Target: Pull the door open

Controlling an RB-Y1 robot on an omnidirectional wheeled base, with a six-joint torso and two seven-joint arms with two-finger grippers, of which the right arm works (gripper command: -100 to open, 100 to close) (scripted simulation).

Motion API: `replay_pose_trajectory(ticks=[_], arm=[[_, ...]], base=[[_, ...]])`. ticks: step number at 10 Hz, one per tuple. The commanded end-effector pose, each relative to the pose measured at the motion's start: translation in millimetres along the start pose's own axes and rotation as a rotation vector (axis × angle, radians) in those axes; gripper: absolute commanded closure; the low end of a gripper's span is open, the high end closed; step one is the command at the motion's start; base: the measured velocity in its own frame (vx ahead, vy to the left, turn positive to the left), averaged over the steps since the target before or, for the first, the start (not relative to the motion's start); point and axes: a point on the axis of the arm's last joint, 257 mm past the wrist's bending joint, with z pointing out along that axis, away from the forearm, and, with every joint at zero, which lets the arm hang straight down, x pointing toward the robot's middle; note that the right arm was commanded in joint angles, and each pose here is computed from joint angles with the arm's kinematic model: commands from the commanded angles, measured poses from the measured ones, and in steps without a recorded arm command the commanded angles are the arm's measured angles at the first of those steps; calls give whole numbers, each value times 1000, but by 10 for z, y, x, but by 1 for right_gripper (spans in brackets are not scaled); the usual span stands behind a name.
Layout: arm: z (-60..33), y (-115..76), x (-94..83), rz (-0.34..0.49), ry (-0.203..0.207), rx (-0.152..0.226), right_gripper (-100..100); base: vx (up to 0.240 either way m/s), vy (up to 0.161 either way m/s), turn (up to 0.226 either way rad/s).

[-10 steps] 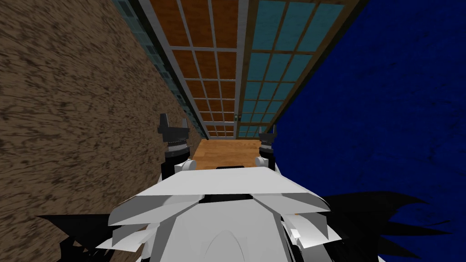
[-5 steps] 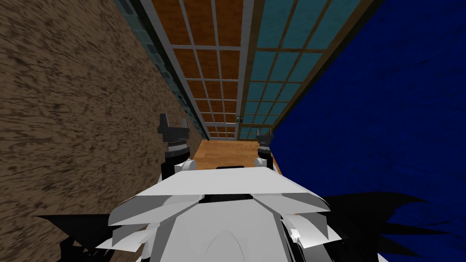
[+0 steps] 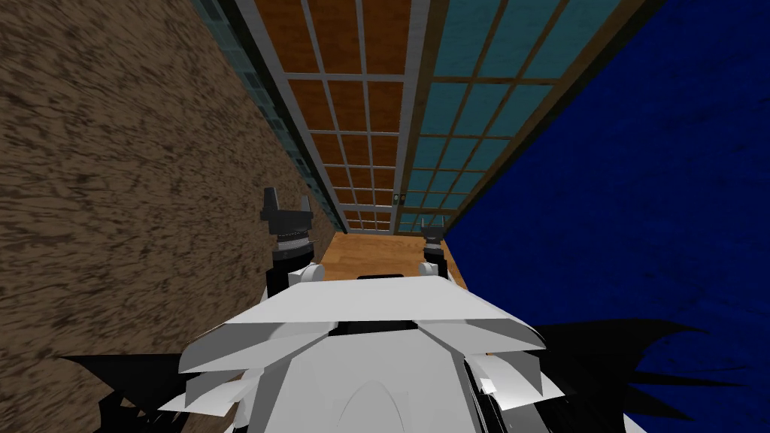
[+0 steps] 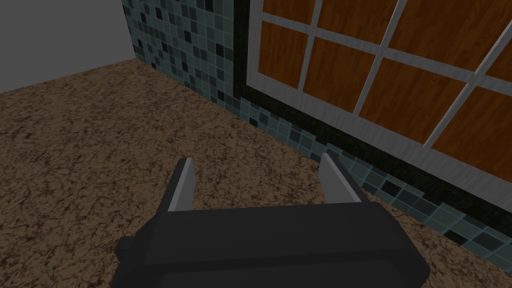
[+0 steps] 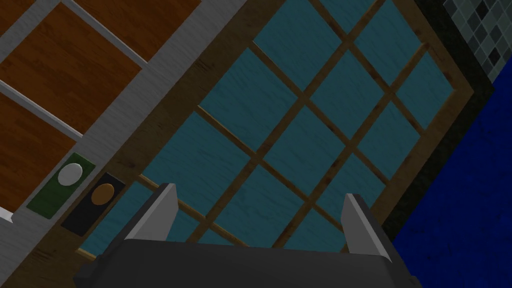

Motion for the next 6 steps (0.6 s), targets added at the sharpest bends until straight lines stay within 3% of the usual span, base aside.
replay_pose_trajectory(ticks=[1,6], arm=[[-74,-78,-120,47,-22,18,-100],[-246,-306,-465,175,-95,64,-100]], base=[[110,-2,47],[99,9,51]])
